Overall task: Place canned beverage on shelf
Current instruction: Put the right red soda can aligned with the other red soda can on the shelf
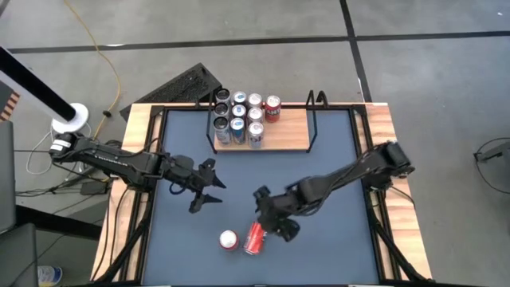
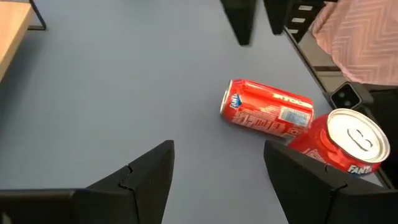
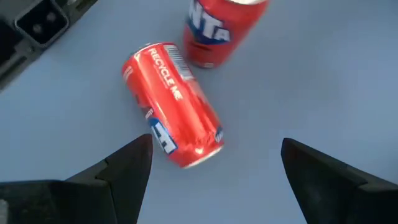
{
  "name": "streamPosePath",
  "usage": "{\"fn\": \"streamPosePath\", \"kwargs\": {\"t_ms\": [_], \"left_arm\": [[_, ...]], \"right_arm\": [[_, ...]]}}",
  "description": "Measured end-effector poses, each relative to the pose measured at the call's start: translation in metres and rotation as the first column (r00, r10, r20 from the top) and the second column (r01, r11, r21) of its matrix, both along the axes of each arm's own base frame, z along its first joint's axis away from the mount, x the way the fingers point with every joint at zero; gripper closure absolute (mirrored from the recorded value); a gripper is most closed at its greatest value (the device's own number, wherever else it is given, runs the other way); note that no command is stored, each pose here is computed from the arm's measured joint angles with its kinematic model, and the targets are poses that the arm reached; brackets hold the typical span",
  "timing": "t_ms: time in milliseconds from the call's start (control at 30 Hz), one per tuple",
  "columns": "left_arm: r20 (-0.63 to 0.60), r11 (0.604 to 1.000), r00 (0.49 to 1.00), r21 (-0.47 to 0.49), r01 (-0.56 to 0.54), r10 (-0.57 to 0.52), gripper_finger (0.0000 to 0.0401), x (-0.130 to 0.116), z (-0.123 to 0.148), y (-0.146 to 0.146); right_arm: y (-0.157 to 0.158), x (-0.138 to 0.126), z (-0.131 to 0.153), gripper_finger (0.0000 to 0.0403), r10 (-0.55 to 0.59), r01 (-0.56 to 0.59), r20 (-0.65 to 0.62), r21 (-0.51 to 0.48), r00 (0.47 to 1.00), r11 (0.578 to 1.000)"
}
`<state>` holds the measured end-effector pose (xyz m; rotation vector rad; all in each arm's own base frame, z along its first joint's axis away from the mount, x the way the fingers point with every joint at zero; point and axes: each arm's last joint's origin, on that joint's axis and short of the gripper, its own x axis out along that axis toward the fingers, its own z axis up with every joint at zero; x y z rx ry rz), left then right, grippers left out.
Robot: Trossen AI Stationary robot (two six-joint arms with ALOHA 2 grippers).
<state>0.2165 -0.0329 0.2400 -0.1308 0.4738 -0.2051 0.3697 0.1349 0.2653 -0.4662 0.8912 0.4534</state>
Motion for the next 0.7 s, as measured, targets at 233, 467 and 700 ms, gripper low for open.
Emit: {"fn": "streamPosePath", "kwargs": {"t_ms": [233, 467, 700], "left_arm": [[-0.003, 1.000, 1.000, 0.019, -0.025, 0.025, 0.0163, 0.000, -0.001, -0.002], [0.000, 0.999, 1.000, 0.026, -0.027, 0.027, 0.0163, 0.000, 0.000, -0.002], [-0.002, 0.999, 0.999, 0.032, -0.042, 0.042, 0.0163, 0.000, -0.001, -0.001]], "right_arm": [[0.027, 0.036, -0.011, 0.0067, 0.166, -0.169, -0.092, -0.024, 0.982, 0.985], [0.037, 0.055, -0.026, 0.0067, 0.201, -0.214, -0.207, -0.038, 0.957, 0.976], [0.040, 0.060, -0.063, 0.0067, 0.206, -0.250, -0.336, -0.090, 0.919, 0.964]]}}
